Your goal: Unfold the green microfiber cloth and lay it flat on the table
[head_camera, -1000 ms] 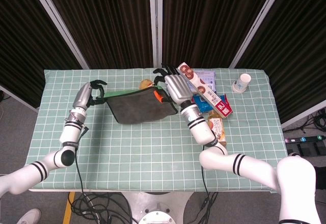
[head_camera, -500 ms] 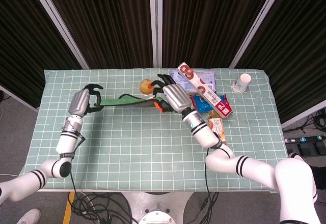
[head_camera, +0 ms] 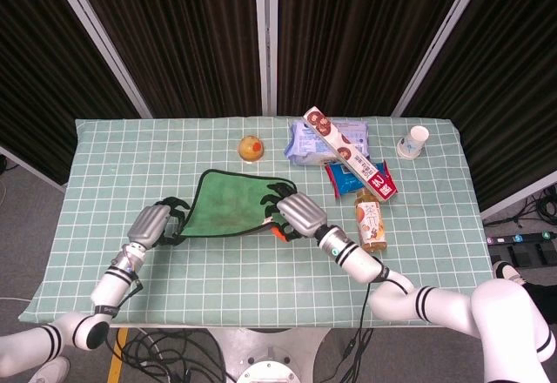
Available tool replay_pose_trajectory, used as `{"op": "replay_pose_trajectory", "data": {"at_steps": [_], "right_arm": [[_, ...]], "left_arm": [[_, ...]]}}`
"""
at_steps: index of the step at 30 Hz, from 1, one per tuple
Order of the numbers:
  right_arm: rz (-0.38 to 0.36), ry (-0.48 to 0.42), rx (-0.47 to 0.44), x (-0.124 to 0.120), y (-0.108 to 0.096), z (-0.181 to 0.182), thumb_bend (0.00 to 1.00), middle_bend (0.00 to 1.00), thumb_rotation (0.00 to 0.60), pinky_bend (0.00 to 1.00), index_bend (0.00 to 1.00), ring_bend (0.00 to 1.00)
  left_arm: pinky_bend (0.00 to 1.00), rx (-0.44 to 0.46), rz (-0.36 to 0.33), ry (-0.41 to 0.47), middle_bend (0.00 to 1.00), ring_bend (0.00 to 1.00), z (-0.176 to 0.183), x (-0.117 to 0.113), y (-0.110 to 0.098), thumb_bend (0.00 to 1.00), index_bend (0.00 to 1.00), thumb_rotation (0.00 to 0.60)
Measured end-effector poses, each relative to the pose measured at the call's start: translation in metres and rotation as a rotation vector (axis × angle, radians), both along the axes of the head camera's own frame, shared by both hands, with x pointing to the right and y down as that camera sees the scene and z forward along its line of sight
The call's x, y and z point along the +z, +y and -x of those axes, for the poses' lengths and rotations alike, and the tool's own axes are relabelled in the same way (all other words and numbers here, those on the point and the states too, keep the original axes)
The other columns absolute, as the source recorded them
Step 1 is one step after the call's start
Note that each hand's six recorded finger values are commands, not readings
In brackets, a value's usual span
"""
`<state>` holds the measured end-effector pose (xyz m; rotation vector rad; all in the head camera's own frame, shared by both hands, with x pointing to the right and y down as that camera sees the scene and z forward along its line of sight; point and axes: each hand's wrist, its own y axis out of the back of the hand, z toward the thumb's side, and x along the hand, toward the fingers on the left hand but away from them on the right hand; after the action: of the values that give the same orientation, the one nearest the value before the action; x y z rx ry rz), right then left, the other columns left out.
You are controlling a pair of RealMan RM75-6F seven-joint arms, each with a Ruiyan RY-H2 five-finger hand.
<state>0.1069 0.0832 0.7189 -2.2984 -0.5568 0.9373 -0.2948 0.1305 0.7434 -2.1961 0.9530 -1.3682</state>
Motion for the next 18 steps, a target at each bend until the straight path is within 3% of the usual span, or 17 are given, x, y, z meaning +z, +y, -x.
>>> {"op": "replay_pose_trajectory", "data": {"at_steps": [4, 6, 10, 13, 18], "right_arm": [[-0.003, 0.022, -0.036, 0.005, 0.012, -0.002, 0.42, 0.21, 0.599, 0.00, 0.58, 0.00], [-0.012, 0.041, -0.059, 0.007, 0.017, -0.003, 0.38, 0.19, 0.579, 0.00, 0.52, 0.00], [-0.031, 0.086, -0.102, 0.011, 0.026, -0.008, 0.17, 0.13, 0.473, 0.00, 0.33, 0.00], [-0.040, 0.122, -0.132, 0.014, 0.033, -0.012, 0.02, 0.08, 0.384, 0.00, 0.19, 0.00], [-0.056, 0.192, -0.195, 0.017, 0.046, -0.022, 0.00, 0.03, 0.277, 0.00, 0.06, 0.00]], "left_arm": [[0.24, 0.044, 0.022, -0.025, 0.39, 0.20, -0.003, 0.004, 0.009, 0.35, 0.66, 0.600], [0.23, 0.068, 0.039, -0.040, 0.35, 0.20, -0.003, 0.006, 0.014, 0.30, 0.53, 0.600], [0.20, 0.126, 0.078, -0.078, 0.26, 0.18, -0.004, 0.011, 0.023, 0.16, 0.35, 0.600], [0.19, 0.170, 0.105, -0.100, 0.23, 0.17, -0.006, 0.011, 0.030, 0.09, 0.31, 0.600], [0.19, 0.184, 0.100, -0.096, 0.23, 0.17, -0.010, 0.006, 0.032, 0.06, 0.30, 0.600]]}}
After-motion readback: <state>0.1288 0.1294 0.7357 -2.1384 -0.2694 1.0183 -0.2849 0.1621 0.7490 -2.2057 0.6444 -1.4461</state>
